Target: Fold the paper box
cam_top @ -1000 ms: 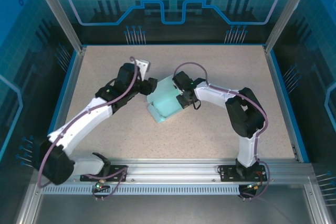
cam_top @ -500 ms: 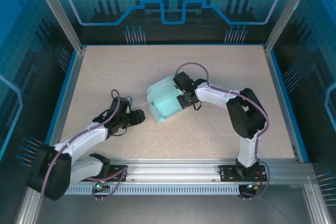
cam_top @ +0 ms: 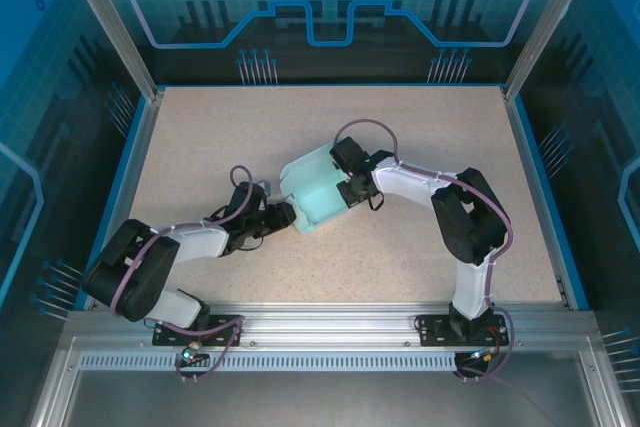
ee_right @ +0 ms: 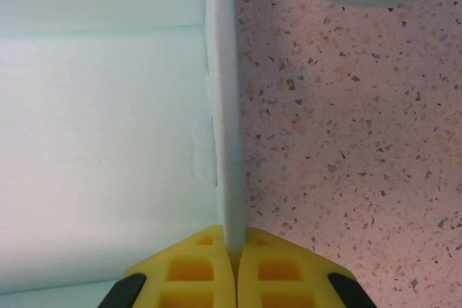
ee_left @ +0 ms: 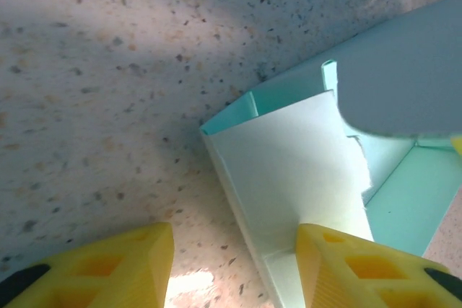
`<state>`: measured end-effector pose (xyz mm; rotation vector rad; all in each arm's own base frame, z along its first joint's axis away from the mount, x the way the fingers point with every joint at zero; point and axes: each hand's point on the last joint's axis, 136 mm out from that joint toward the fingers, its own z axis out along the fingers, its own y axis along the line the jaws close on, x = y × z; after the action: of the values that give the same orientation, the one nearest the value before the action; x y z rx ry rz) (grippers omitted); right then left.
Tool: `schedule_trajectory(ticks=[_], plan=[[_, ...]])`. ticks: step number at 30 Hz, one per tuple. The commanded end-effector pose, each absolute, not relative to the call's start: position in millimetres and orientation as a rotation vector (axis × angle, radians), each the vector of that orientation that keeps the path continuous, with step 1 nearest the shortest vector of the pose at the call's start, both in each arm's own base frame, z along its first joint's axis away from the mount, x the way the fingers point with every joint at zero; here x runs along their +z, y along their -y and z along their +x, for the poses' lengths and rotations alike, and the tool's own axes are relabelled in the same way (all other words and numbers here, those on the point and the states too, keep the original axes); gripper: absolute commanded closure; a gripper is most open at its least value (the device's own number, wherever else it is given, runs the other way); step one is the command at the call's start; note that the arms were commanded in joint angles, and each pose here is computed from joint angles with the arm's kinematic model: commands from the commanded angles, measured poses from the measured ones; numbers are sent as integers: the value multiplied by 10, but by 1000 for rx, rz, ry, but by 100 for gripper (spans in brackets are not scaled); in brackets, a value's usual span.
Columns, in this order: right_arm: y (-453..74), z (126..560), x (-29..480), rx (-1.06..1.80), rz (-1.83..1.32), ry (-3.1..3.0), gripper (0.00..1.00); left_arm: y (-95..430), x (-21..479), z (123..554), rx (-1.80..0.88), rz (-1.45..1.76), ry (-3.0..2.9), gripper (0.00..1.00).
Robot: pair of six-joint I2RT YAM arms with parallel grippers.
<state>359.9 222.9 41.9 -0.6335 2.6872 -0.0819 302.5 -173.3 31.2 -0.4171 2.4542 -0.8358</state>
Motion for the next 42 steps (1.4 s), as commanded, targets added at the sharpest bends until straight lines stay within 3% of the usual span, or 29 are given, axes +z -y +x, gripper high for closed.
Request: schedule_trajectory(ticks=[1, 11, 17, 24, 42], plan=[[-2207, 3481, 352, -85, -652, -2737, 96, 1843, 362, 3076, -913, -432, -2386, 51], [-2280, 3423, 327, -48, -647, -2742, 95, 1989, 465, 3123, -967, -423, -2322, 51], [-2318, 3405, 328, -35, -652, -2742, 96, 2061, 415, 3114, -978, -418, -2342, 61], [-2414, 3358, 352, 21, -642, -2730, 96, 2103, 410, 3112, -984, -430, -2347, 66], [-2756, 3158, 528, 311, -421, -2645, 97, 1764, 288, 3088, -746, -532, -2363, 72]])
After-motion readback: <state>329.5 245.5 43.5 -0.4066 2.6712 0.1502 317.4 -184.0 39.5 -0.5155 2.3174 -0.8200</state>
